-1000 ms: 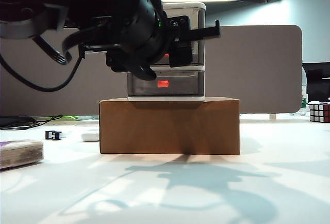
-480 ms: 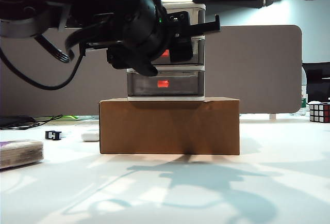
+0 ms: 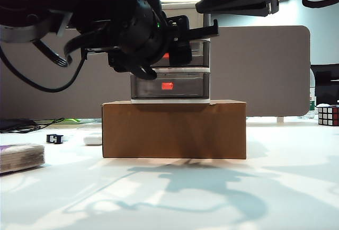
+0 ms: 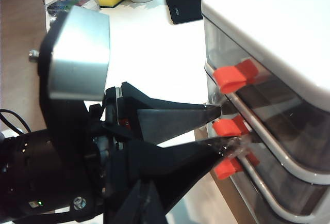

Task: Open the second layer of the drawer on the table, pick up a pack of napkins on the table and put it in, and finally close the drawer.

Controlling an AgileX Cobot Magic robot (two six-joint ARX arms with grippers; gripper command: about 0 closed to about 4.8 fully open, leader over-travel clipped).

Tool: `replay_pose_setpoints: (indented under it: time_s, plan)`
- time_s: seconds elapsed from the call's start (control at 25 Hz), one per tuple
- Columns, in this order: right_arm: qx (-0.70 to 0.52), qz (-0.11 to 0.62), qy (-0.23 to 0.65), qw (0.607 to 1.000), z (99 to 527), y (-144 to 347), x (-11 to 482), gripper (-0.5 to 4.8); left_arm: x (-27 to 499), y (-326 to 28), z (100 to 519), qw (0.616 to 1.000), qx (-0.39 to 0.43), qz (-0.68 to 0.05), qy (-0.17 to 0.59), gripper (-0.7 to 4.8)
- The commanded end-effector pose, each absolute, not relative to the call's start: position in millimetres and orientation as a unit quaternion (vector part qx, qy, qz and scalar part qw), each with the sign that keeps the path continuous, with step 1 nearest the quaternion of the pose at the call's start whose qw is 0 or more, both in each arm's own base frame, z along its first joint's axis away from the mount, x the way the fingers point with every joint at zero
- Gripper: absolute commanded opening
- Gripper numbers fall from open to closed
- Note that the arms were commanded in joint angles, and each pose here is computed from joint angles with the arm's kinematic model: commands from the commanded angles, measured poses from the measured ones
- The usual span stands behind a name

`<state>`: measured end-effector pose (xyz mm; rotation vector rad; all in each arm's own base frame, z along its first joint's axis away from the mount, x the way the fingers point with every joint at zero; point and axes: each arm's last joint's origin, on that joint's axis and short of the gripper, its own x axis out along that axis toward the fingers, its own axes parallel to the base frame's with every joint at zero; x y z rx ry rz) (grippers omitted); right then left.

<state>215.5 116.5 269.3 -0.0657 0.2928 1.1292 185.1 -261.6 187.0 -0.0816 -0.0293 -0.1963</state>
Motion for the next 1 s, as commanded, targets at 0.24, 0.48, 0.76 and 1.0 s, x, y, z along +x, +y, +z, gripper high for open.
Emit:
replay_pose_setpoints:
  time_s: [0.24,0.48,0.76,1.0]
  plan:
    - [-0.035,0.533,0.125,0.836,273,117,216,-0.05,186,-263,190,0.992,-0.046,-0.119,-0.021,1.74]
    - [-0.036,0.531,0.124,0.837,273,117,216,-0.05,186,-263,190,0.992,-0.046,-0.119,-0.021,1.08]
    - [-0.045,0.502,0.062,0.862,285,118,224,-0.05,186,-263,190,0.992,-0.046,-0.119,-0.021,1.08]
    - [-0.034,0.522,0.095,0.847,280,131,250,-0.05,186,-263,190,0.992,-0.047,-0.119,-0.021,1.08]
